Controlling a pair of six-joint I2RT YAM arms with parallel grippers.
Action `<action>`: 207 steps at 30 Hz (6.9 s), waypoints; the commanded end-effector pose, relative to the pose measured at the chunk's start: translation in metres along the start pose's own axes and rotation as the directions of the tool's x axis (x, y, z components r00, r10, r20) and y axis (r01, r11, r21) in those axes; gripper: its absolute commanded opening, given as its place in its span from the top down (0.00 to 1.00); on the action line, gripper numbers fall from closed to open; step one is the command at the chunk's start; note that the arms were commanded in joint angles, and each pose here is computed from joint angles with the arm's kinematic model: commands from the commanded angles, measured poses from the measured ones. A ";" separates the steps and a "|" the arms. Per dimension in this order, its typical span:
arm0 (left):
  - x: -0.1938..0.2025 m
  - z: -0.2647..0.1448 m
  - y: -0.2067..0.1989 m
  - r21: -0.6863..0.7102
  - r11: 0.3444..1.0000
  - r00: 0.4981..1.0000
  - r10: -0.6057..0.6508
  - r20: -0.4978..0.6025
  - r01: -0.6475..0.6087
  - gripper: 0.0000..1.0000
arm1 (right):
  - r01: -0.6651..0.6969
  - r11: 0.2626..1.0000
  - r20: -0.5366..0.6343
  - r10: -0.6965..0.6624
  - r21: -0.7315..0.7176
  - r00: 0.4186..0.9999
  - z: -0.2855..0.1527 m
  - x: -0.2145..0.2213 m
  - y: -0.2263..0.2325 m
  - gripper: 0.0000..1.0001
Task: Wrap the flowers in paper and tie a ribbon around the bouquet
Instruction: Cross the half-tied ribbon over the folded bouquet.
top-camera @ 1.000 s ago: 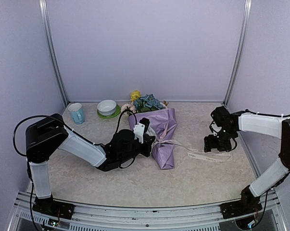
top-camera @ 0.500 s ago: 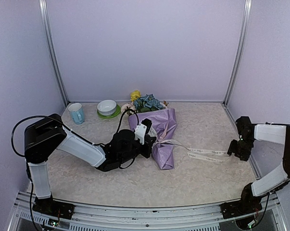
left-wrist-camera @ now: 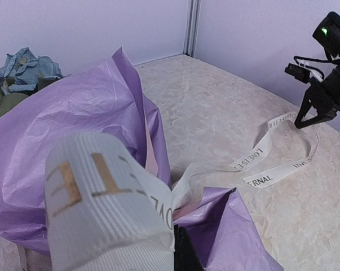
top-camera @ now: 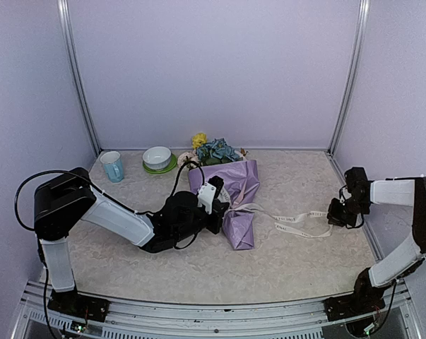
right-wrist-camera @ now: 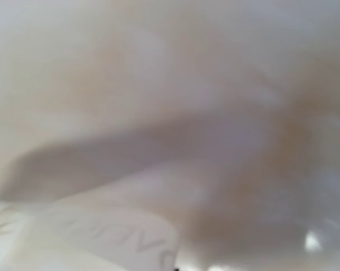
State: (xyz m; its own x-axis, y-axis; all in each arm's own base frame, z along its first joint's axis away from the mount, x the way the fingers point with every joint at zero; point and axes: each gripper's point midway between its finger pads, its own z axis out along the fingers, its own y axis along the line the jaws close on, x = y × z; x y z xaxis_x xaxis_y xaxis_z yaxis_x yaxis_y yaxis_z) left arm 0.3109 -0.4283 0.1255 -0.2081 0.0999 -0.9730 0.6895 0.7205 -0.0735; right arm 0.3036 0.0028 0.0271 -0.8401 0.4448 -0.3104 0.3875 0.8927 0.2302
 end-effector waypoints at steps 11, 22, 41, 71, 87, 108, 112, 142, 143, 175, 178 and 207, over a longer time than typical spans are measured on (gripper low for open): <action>0.002 -0.010 -0.022 -0.010 0.990 0.990 0.140 0.016 -0.140 1.00 | 0.740 0.363 0.569 -0.477 -0.566 0.670 -0.240 0.015 0.410 1.00; 0.022 -0.012 -0.046 -0.028 0.959 0.959 0.281 -0.015 -0.282 1.00 | 0.792 0.082 0.599 -0.608 -0.606 0.521 -0.238 0.138 0.538 1.00; 0.029 -0.007 -0.050 0.017 0.978 0.977 0.208 -0.037 -0.207 1.00 | 0.790 -0.040 0.618 -0.648 -0.611 0.445 -0.263 0.153 0.530 0.00; 0.020 -0.013 -0.031 0.253 0.965 0.995 0.086 -0.052 -0.071 1.00 | 0.747 -0.656 0.875 -0.420 -0.111 -0.239 -0.120 0.155 0.327 0.06; 0.024 -0.010 -0.021 0.270 0.961 0.991 0.081 -0.107 -0.050 0.68 | 0.736 -0.659 0.889 -0.418 -0.156 -0.186 -0.111 0.159 0.330 1.00; 0.121 -0.165 0.182 -0.702 0.650 0.706 -0.642 -0.300 0.293 0.10 | 0.813 -0.517 0.875 -0.483 -0.269 -0.018 -0.110 0.137 0.343 1.00; 0.152 -0.174 0.181 -0.729 0.639 0.656 -0.664 -0.360 0.247 0.13 | 0.838 -0.475 0.869 -0.494 -0.267 -0.003 -0.110 0.130 0.348 1.00; -0.128 -0.077 -0.153 0.456 0.852 0.963 0.267 0.046 -0.258 1.00 | 0.847 -0.334 0.812 -0.555 -0.414 0.179 -0.110 0.097 0.371 1.00; -0.128 -0.070 -0.165 0.482 0.831 0.957 0.283 0.062 -0.277 1.00 | 0.841 -0.337 0.812 -0.552 -0.423 0.187 -0.110 0.097 0.370 1.00; -0.070 0.018 -0.210 0.410 0.723 0.811 0.580 0.077 -0.556 0.01 | 0.852 -0.345 0.815 -0.560 -0.395 0.151 -0.105 0.093 0.359 1.00; -0.071 0.021 -0.195 0.358 0.741 0.803 0.594 0.046 -0.569 0.01 | 0.851 -0.344 0.814 -0.561 -0.396 0.152 -0.105 0.093 0.358 1.00; 0.106 -0.013 -0.222 0.805 0.407 0.360 0.896 -0.259 -0.432 0.01 | 0.860 -0.325 0.800 -0.581 -0.394 0.147 -0.099 0.093 0.356 1.00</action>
State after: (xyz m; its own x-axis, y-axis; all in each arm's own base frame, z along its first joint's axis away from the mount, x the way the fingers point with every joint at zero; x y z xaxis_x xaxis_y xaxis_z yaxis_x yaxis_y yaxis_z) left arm 0.1556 -0.5928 0.0790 0.3468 0.7987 -0.4918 0.9181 -0.1817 0.3523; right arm 0.3265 0.3577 0.1757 -0.0288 -0.3884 -0.9211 -0.9986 0.0530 0.0088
